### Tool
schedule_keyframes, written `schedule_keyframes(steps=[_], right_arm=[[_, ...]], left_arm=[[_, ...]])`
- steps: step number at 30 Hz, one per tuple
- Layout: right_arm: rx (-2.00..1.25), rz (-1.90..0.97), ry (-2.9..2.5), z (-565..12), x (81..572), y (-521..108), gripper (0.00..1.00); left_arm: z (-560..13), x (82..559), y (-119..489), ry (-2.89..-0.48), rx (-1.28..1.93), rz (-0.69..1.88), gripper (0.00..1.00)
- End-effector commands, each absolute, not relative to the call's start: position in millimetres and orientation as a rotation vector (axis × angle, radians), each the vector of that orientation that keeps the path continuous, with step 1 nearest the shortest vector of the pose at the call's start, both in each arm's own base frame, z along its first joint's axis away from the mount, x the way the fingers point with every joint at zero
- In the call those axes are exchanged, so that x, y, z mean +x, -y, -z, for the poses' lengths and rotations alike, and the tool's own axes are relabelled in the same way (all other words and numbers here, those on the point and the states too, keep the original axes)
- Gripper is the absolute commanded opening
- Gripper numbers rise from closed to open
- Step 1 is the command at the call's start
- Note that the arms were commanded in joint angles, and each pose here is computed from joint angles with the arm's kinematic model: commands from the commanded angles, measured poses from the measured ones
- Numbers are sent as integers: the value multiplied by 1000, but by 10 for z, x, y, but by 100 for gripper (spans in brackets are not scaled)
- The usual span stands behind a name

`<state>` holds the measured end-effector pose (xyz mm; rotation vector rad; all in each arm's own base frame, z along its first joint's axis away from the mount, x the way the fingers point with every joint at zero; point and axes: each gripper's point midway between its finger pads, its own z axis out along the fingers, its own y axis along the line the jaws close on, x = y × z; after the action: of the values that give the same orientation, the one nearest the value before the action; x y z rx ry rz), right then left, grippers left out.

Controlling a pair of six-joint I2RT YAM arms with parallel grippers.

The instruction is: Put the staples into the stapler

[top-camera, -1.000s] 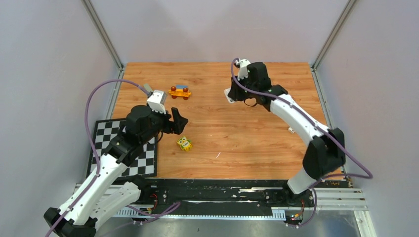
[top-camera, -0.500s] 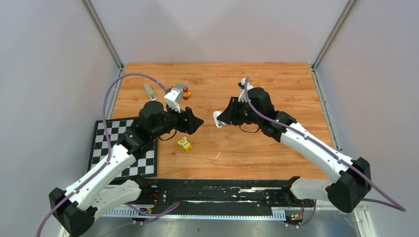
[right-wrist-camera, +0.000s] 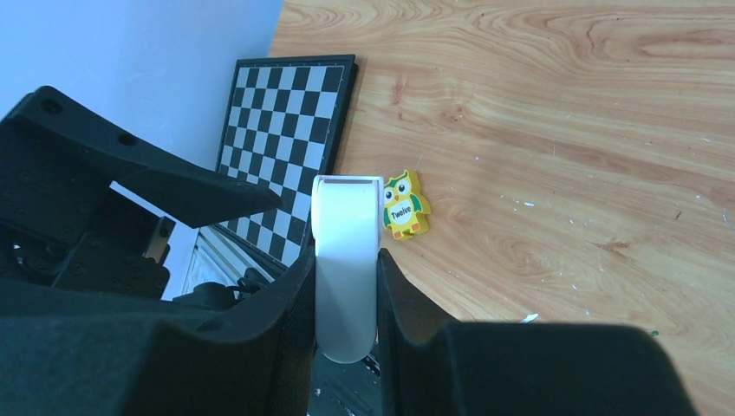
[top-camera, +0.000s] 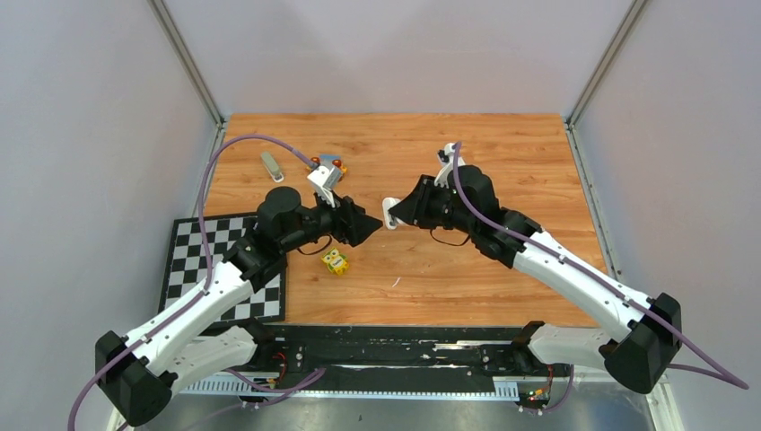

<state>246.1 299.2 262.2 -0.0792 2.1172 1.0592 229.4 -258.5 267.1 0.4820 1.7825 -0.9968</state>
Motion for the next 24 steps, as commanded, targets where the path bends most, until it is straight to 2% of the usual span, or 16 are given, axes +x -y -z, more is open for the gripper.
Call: schedule_keyframes(steps=[1, 7, 24], right_arm=[[-23, -1087, -2059, -2757, 2424, -2987, 0], [-10, -1085, -2060, -2728, 2393, -2987, 0], [-13, -1084, -2086, -2579, 2338, -3021, 0]], left_arm=[[-2714, 2334, 2639, -1764, 484, 996, 65], [-2659, 2384, 2709, -1797, 471, 1001, 59], [-2380, 2423, 2901, -1872, 509, 931, 57]])
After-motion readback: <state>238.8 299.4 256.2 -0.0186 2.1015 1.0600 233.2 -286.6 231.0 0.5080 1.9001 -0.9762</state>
